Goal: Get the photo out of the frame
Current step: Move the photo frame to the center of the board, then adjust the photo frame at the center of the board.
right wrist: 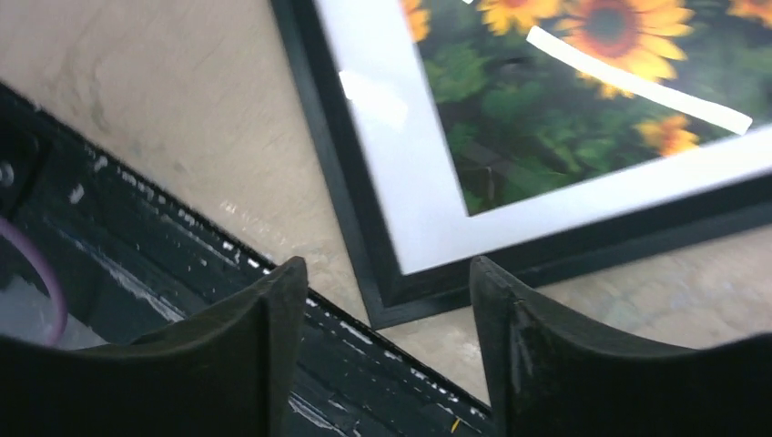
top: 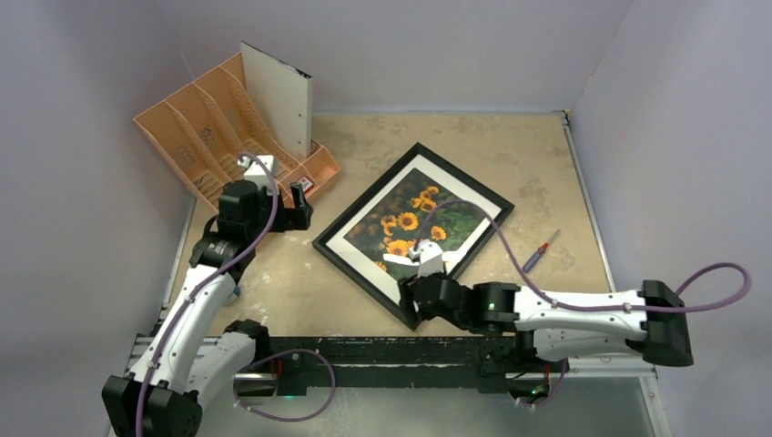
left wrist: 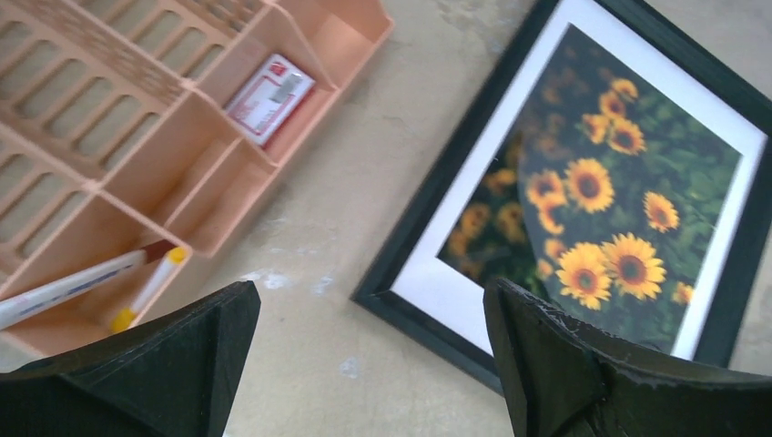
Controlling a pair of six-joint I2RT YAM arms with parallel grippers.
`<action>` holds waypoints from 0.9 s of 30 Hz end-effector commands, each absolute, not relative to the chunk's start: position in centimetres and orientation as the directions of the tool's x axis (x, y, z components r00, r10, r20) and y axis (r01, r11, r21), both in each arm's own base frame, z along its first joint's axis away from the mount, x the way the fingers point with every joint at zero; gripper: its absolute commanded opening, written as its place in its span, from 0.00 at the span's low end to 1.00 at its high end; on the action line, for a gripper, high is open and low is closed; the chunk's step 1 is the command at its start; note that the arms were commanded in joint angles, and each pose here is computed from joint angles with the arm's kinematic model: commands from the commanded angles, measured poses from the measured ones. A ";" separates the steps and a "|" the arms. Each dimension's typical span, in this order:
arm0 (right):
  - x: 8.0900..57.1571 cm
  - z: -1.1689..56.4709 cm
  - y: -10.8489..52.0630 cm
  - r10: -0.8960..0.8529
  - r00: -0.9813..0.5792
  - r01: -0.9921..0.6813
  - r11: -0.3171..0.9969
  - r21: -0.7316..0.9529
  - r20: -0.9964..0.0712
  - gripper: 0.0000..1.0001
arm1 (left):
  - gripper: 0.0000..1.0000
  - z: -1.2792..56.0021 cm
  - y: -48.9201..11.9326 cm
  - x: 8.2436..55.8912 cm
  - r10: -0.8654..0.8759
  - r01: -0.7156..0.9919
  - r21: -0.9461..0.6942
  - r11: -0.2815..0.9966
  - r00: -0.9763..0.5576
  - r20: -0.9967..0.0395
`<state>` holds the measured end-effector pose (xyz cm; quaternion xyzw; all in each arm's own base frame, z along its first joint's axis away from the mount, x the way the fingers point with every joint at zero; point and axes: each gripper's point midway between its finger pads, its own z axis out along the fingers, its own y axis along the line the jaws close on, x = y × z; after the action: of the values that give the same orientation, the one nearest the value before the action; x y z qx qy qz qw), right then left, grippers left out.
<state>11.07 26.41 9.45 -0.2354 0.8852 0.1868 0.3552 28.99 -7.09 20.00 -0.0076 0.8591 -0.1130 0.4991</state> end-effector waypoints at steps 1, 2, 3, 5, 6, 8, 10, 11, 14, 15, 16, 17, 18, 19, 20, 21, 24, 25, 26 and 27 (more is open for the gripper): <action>13.7 11.0 20.9 -0.016 -0.664 -0.224 0.958 0.178 -0.748 0.70 | 1.00 18.9 -11.2 29.6 -0.169 0.234 -0.353 0.906 -0.565 -0.808; 13.9 11.0 20.0 0.038 -0.672 -0.166 0.966 0.200 -0.739 0.72 | 1.00 18.2 -11.8 29.8 -0.166 0.245 -0.374 0.894 -0.595 -0.786; 14.2 10.9 19.2 0.080 -0.679 -0.120 0.969 0.217 -0.729 0.72 | 1.00 17.5 -12.2 30.1 -0.165 0.240 -0.385 0.891 -0.619 -0.768; 14.8 10.2 18.4 0.143 -0.711 -0.058 0.964 0.260 -0.688 0.73 | 1.00 16.5 -13.0 30.8 -0.148 0.240 -0.372 0.897 -0.630 -0.763; 15.1 9.7 17.9 0.165 -0.731 -0.030 0.961 0.274 -0.662 0.74 | 1.00 16.2 -13.3 31.2 -0.139 0.237 -0.357 0.904 -0.626 -0.768; 15.9 9.0 16.5 0.220 -0.749 0.049 0.959 0.279 -0.625 0.75 | 1.00 15.4 -14.2 31.9 -0.111 0.253 -0.334 0.908 -0.624 -0.773; 16.6 8.7 15.2 0.272 -0.743 0.118 0.953 0.280 -0.612 0.77 | 1.00 14.6 -14.9 32.2 -0.087 0.274 -0.335 0.902 -0.643 -0.761; 16.8 8.6 14.8 0.295 -0.740 0.143 0.947 0.287 -0.604 0.77 | 1.00 14.3 -15.1 32.5 -0.081 0.280 -0.332 0.901 -0.642 -0.762; 17.2 8.0 15.1 0.341 -0.760 0.163 0.924 0.346 -0.553 0.77 | 1.00 12.8 -16.0 33.4 -0.061 0.307 -0.336 0.891 -0.651 -0.757; 17.3 7.7 15.4 0.347 -0.775 0.163 0.917 0.363 -0.529 0.77 | 1.00 11.8 -16.0 33.8 -0.047 0.304 -0.330 0.894 -0.668 -0.743; 17.4 7.5 15.5 0.352 -0.784 0.170 0.914 0.369 -0.511 0.78 | 1.00 11.2 -16.1 34.0 -0.030 0.309 -0.320 0.896 -0.676 -0.737; 17.5 7.1 15.4 0.356 -0.789 0.181 0.913 0.365 -0.500 0.79 | 0.99 10.8 -15.9 34.3 -0.014 0.308 -0.304 0.901 -0.682 -0.732; 17.6 6.7 15.2 0.360 -0.795 0.192 0.913 0.360 -0.489 0.79 | 0.99 10.5 -15.6 34.6 0.002 0.304 -0.280 0.910 -0.682 -0.732; 17.7 6.4 15.1 0.364 -0.800 0.202 0.912 0.358 -0.477 0.80 | 0.99 10.5 -15.4 35.0 0.016 0.304 -0.259 0.917 -0.675 -0.737; 17.8 6.0 15.1 0.373 -0.803 0.214 0.908 0.360 -0.464 0.81 | 0.99 10.6 -15.1 35.4 0.035 0.311 -0.232 0.922 -0.662 -0.749; 17.9 5.5 14.9 0.386 -0.804 0.228 0.903 0.364 -0.453 0.82 | 0.99 10.7 -15.0 35.8 0.050 0.318 -0.211 0.924 -0.650 -0.758; 18.5 4.8 15.1 0.427 -0.802 0.254 0.876 0.409 -0.417 0.83 | 0.99 10.7 -15.2 36.5 0.087 0.349 -0.187 0.918 -0.639 -0.764; 18.7 4.7 15.3 0.434 -0.804 0.255 0.869 0.424 -0.406 0.84 | 0.99 10.5 -15.5 36.7 0.095 0.360 -0.189 0.914 -0.641 -0.761; 18.9 4.7 15.3 0.441 -0.803 0.259 0.864 0.432 -0.400 0.85 | 0.99 10.2 -15.8 36.8 0.107 0.376 -0.193 0.907 -0.646 -0.756; 19.0 4.6 15.2 0.445 -0.801 0.265 0.863 0.431 -0.399 0.85 | 0.99 9.8 -15.9 36.8 0.116 0.382 -0.196 0.903 -0.656 -0.746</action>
<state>18.29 13.98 4.39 0.1879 0.9376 0.1385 0.2579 34.15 -14.78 7.84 0.0988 0.9157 -0.1657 0.3526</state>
